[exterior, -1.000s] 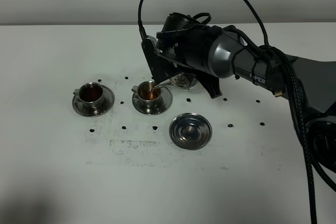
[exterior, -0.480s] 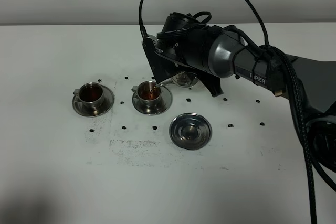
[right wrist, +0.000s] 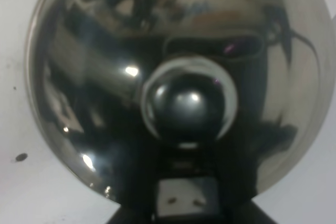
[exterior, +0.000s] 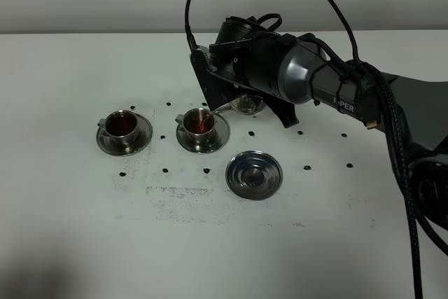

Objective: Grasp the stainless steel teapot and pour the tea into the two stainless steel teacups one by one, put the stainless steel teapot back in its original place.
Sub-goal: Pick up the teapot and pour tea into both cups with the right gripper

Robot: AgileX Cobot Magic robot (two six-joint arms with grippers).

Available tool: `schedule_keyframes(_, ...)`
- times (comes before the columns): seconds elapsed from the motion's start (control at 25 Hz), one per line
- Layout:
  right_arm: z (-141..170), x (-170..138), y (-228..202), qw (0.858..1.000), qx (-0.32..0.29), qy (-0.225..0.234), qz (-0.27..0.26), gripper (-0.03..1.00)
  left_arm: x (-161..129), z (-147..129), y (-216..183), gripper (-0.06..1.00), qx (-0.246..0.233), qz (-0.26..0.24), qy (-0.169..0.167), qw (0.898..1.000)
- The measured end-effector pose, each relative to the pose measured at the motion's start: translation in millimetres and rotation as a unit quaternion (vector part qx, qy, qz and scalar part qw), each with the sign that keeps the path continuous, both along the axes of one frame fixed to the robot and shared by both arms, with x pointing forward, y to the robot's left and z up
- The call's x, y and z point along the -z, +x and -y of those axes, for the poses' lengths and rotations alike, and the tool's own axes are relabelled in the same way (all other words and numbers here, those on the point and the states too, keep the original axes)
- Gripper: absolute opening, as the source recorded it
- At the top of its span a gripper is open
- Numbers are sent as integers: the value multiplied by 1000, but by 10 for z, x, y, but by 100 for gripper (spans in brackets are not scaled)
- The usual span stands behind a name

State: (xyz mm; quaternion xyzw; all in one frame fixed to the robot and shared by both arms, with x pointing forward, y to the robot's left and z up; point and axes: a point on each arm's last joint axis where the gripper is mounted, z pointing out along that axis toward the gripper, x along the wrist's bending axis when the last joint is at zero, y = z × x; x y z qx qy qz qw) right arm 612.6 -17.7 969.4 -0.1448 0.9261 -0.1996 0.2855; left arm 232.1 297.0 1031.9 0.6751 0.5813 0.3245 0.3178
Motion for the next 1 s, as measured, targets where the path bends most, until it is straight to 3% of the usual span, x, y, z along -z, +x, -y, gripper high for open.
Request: schedule_keyframes(1.0,-33,-41,-11,1000,-13,-7,14,17,0,0,0,66,0,0,0,1000)
